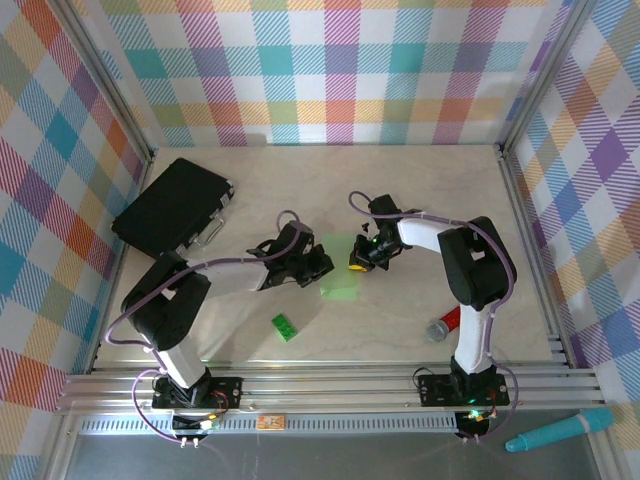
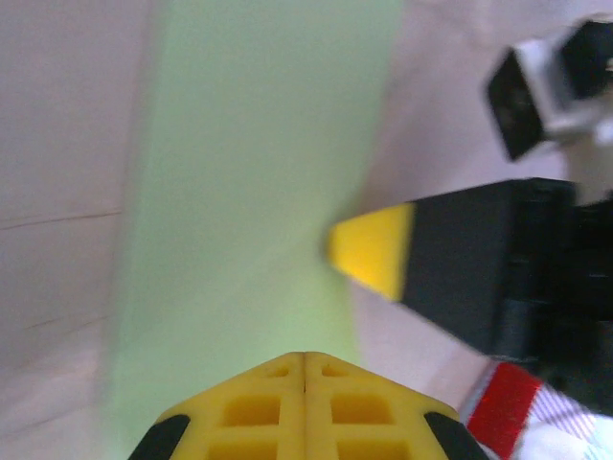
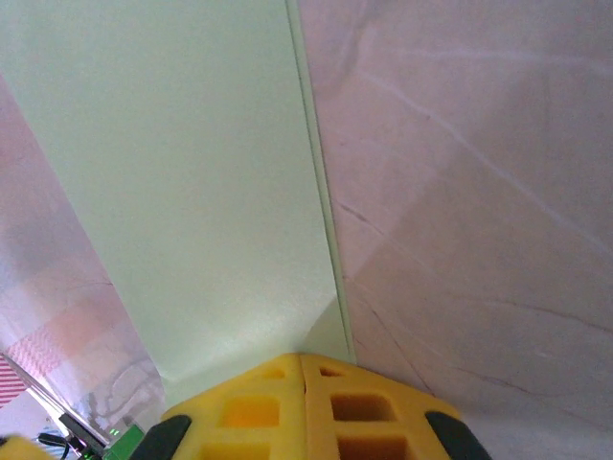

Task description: Fold a paper plane with a square sheet of paper (pick it up from the middle)

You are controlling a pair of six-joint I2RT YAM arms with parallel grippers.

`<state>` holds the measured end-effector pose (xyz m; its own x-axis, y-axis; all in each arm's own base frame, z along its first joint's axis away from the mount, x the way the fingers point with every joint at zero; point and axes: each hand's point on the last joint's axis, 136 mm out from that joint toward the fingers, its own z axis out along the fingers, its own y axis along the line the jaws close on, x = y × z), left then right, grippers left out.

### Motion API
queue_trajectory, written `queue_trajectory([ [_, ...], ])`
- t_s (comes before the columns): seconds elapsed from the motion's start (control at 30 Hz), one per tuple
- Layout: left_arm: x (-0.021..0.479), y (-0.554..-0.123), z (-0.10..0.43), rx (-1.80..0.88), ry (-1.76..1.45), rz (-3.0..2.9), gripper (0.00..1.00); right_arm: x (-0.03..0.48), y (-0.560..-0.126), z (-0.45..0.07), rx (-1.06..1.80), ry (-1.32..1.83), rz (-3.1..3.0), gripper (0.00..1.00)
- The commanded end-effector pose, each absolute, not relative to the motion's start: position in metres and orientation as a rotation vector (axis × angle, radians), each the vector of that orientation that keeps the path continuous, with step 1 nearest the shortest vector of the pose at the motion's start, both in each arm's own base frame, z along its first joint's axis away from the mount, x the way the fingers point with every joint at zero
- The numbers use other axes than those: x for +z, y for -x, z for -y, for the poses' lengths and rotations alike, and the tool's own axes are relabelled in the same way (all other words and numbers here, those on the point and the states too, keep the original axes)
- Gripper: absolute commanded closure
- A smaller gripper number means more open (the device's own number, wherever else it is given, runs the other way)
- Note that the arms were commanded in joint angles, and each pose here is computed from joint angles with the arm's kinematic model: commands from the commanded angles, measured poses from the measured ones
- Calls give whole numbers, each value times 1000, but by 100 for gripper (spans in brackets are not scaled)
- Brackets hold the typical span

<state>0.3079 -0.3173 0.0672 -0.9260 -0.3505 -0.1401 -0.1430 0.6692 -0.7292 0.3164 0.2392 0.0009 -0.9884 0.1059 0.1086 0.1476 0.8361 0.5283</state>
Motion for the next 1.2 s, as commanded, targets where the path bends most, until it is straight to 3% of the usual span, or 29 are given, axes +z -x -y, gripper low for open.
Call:
queue_trajectory([
  [0.0,51,-307,334,-1193,442,-2620,100,-96,-254,-151,-119,352,2871,96],
  [0.3,-1,-277,297,-1034,603,-2688,100,-98,-257,-148,-93,367,2885,97],
  [0.67,-11,-230,235,-821,660,-2742,100,-99,-262,-147,-87,366,2894,97],
  [0.93,65,-259,288,-1023,401,-2647,100,-98,-265,-150,-102,357,2898,96],
  [1.17,40,-261,316,-1037,399,-2692,100,-98,-262,-150,-102,357,2892,96],
])
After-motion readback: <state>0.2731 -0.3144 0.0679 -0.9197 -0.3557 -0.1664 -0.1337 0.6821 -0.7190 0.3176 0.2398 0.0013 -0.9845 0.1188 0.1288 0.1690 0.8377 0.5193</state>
